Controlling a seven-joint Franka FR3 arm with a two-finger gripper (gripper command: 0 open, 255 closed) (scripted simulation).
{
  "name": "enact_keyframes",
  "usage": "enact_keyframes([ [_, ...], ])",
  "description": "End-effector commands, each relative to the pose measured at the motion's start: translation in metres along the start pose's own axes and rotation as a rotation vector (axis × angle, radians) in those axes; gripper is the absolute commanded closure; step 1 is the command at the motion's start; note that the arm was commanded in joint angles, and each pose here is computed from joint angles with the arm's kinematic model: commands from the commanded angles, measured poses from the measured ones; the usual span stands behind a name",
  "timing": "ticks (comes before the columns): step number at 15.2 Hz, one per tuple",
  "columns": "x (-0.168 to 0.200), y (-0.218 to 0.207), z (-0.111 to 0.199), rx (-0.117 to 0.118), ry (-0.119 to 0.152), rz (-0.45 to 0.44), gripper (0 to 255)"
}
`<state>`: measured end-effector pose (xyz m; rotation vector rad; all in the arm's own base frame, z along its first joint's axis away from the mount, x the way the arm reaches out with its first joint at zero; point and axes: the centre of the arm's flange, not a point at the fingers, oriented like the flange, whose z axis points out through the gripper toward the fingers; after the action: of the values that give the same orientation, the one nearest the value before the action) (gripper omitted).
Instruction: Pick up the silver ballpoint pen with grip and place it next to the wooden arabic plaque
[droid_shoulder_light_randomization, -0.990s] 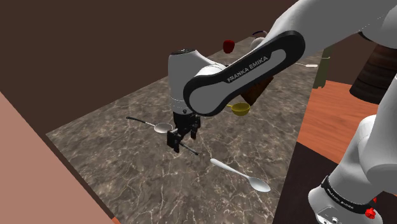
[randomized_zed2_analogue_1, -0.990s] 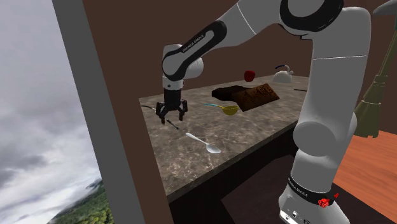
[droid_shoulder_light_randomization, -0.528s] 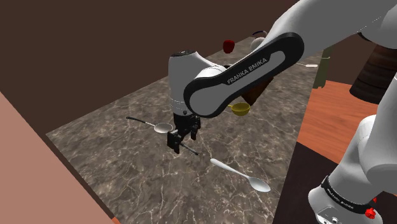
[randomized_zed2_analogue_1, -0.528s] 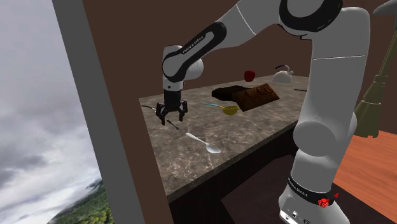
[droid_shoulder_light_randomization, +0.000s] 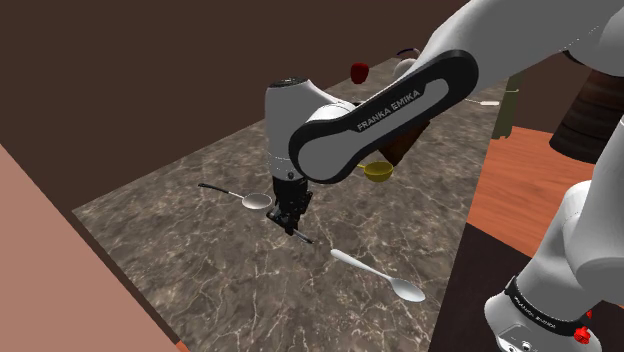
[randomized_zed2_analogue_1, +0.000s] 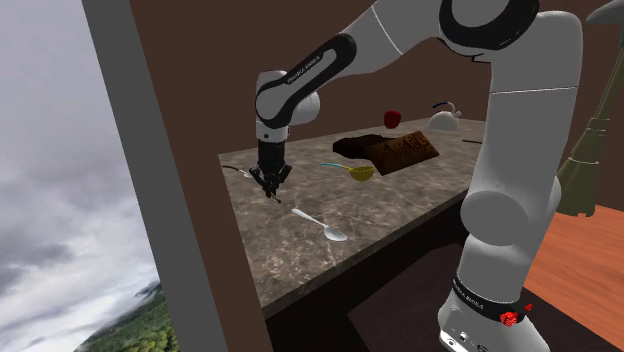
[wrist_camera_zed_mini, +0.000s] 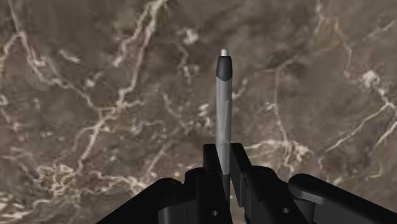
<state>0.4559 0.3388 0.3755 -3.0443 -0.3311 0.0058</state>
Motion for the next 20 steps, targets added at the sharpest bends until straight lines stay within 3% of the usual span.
enact_keyframes([
  [1, -0.001, -0.002, 0.002, 0.0, -0.004, -0.003, 255],
  [3, -0.001, -0.001, 0.002, 0.0, -0.004, -0.003, 255],
  [20, -0.001, -0.008, -0.087, 0.001, -0.004, -0.003, 255],
])
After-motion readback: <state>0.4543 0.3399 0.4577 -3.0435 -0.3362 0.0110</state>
